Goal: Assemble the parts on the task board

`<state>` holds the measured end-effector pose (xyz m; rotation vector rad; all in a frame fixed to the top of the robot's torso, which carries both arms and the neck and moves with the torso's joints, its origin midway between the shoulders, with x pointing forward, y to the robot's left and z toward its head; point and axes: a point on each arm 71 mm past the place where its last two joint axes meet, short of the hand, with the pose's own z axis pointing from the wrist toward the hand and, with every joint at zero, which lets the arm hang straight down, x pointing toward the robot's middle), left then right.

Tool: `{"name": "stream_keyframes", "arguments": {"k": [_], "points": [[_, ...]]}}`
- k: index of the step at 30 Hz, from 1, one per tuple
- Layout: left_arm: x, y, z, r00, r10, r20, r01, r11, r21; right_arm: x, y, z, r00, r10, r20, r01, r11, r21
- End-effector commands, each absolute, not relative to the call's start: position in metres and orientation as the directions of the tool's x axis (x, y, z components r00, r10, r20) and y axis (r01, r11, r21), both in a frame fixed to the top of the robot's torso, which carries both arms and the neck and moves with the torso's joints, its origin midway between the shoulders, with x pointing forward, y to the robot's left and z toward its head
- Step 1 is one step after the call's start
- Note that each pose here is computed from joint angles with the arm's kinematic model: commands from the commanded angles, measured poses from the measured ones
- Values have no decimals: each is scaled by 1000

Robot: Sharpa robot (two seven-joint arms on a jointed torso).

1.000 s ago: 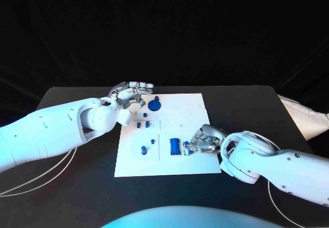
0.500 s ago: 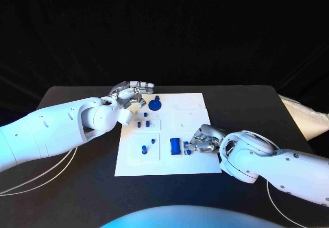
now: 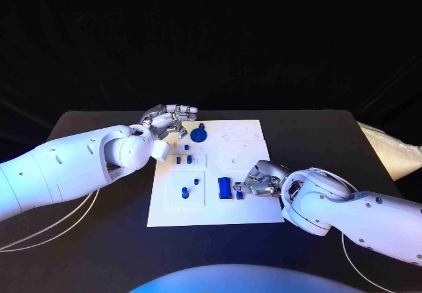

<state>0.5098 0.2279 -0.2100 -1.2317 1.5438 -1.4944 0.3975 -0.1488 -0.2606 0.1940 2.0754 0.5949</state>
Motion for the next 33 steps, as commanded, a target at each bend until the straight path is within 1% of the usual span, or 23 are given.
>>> {"name": "stream_keyframes", "arguments": {"k": [1, 6, 13, 33], "points": [[509, 225, -209, -362, -918, 163, -180, -102, -978, 396, -148, -259, -539, 350, -766, -122, 867, 482], [509, 226, -209, -361, -918, 162, -180, -102, -978, 391, -151, -257, -559, 345, -754, -141, 857, 496], [509, 227, -209, -360, -919, 162, -180, -102, -978, 387, -157, -257, -578, 308, -756, -164, 863, 477], [509, 226, -209, -361, -918, 162, -179, -102, -979, 390, -159, -261, -581, 279, -765, -169, 878, 449]]}}
